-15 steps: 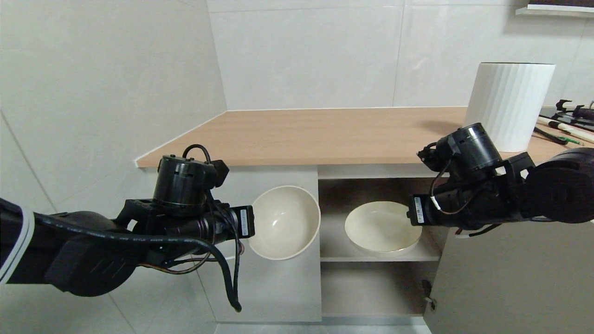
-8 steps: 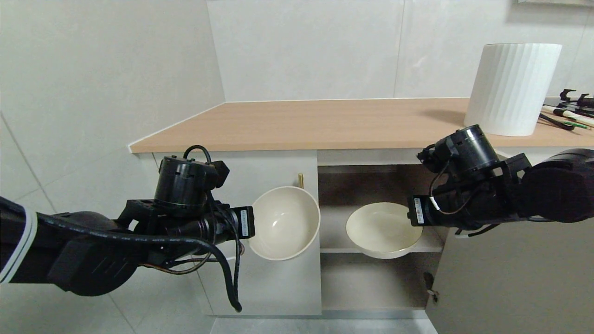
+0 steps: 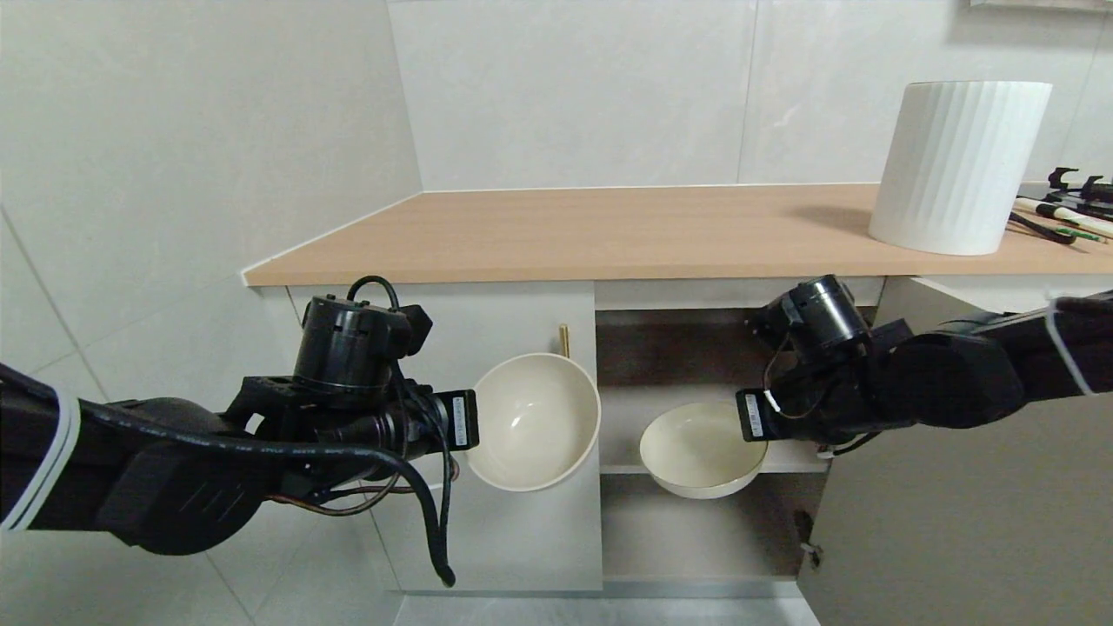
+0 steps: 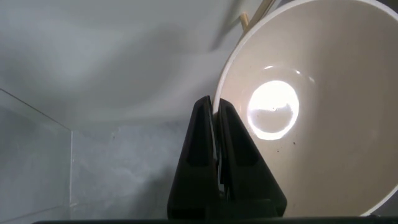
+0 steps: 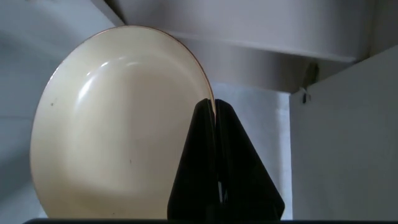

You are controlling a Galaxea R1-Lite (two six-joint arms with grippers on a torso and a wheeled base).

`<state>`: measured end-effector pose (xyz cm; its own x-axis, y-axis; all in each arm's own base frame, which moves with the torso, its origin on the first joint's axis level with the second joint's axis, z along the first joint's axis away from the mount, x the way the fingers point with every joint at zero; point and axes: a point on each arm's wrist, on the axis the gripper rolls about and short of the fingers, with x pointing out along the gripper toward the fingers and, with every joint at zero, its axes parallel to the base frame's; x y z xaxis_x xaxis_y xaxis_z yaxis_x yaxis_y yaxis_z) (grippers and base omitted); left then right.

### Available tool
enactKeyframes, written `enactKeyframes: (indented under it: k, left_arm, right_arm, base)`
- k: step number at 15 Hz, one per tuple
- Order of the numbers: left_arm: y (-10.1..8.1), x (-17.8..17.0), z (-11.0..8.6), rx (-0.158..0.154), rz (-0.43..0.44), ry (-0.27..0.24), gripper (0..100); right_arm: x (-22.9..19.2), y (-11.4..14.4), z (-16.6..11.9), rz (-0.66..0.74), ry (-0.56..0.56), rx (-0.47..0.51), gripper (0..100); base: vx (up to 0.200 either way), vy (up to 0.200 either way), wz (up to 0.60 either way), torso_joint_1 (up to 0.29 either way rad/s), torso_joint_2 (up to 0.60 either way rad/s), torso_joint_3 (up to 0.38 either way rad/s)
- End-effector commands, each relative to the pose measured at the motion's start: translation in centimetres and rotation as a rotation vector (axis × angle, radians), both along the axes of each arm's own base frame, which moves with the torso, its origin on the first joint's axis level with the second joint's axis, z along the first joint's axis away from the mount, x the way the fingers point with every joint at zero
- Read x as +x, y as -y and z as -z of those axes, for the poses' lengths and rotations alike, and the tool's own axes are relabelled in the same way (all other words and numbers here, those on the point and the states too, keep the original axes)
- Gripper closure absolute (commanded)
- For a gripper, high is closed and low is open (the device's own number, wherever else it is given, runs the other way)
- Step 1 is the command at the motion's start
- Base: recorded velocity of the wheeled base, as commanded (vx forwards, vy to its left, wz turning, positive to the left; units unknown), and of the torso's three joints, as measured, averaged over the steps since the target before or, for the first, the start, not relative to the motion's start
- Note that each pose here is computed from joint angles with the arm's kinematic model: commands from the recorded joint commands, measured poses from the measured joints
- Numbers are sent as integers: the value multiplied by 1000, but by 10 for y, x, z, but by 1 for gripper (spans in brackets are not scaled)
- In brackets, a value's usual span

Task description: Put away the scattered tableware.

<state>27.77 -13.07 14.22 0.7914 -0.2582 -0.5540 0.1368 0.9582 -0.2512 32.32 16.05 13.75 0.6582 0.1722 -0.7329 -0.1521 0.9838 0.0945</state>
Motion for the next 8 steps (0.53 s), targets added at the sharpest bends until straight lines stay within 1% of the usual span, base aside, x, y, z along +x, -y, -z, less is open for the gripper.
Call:
enactKeyframes:
  k: [1,2,3,4,5,8]
  left_arm:
    - [1,1,2,3,0,-6,100]
    - [1,1,2,3,0,-6,100]
    - [1,1,2,3,0,-6,100]
    - [1,1,2,2,1,-5,100]
    - [1,1,2,2,3,-7,100]
    - [3,1,2,2,9,-5,100]
  right_arm:
    - [27,-8,41,15,-72,-31,100]
    - [42,-5,58,40,-95,-43,100]
    - [48,-5,64,48,-99,-45,100]
    - [68,-1,81,102,-115,-29,100]
    - [78,-2,91,132,-125,-15,100]
    - [100,-2,112,161,-124,-17,100]
  base:
    - [0,0,0,0,0,0]
    - [0,0,0,0,0,0]
    - [0,0,0,0,0,0]
    - [0,0,0,0,0,0]
    - [0,0,0,0,0,0]
    - [0,0,0,0,0,0]
